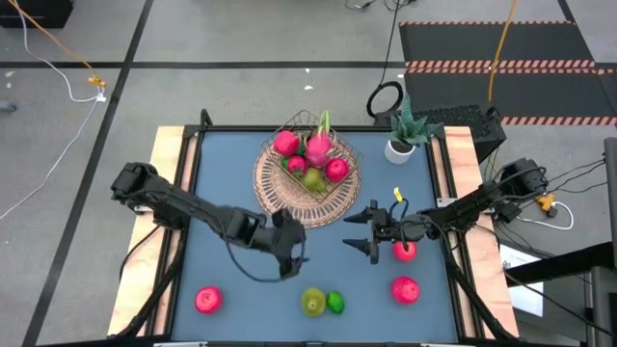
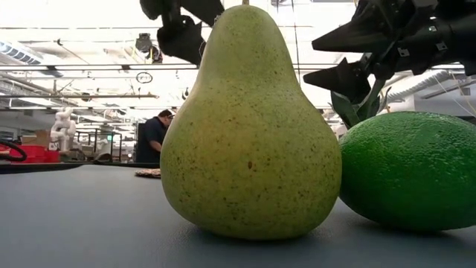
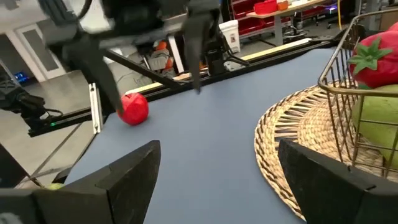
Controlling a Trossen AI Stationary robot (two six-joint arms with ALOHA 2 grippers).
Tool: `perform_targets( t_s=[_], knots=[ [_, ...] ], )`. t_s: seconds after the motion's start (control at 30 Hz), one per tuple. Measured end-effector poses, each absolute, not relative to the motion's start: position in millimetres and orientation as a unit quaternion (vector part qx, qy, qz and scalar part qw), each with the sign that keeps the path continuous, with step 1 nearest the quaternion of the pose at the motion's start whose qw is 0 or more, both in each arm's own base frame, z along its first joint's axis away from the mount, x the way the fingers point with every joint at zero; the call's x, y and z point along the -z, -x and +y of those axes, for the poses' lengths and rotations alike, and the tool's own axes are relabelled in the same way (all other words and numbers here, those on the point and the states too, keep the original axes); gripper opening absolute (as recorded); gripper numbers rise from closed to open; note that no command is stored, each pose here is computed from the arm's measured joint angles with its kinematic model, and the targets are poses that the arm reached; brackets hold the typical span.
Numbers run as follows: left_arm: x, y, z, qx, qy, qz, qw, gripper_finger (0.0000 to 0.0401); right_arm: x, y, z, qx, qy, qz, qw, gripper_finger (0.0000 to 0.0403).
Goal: Build produce basket
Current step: Put the green pear into the gold wire basket
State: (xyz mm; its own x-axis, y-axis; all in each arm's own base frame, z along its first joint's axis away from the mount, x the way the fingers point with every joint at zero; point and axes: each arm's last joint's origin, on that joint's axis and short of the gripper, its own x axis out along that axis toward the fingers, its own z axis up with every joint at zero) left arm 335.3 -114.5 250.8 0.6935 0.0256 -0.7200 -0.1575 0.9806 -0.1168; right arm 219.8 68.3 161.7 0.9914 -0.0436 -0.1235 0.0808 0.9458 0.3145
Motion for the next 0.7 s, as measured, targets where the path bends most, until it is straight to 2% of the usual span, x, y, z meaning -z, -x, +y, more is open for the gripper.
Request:
perform_targets(
  t_s=[0.13,0.3,0.43,0.53,0.7],
  knots=[
    [-237.6,-348.6,-131.1,-0.023,0.07,0.36,0.93,0.0399,-164.0,-219.2,70.7,0.029,-0.143,0.046,0.988,0.0322],
    [-206.9,-377.8,-142.2,0.029,0.015,0.314,0.949,0.0399,-180.0,-211.1,85.8,0.059,-0.057,-0.023,0.996,0.0316],
    [-188.4,-381.5,-147.7,0.085,-0.005,0.341,0.936,0.0399,-190.0,-199.6,94.5,0.11,-0.006,-0.034,0.993,0.0314],
    [-186.2,-379.1,-149.2,0.091,-0.006,0.354,0.931,0.0399,-195.4,-194.5,95.8,0.142,0.013,-0.038,0.989,0.0313],
    [-199.5,-372.6,-153.3,0.1,-0.009,0.346,0.933,0.0399,-194.7,-193.8,95.6,0.143,0.017,-0.031,0.989,0.0313]
  ],
)
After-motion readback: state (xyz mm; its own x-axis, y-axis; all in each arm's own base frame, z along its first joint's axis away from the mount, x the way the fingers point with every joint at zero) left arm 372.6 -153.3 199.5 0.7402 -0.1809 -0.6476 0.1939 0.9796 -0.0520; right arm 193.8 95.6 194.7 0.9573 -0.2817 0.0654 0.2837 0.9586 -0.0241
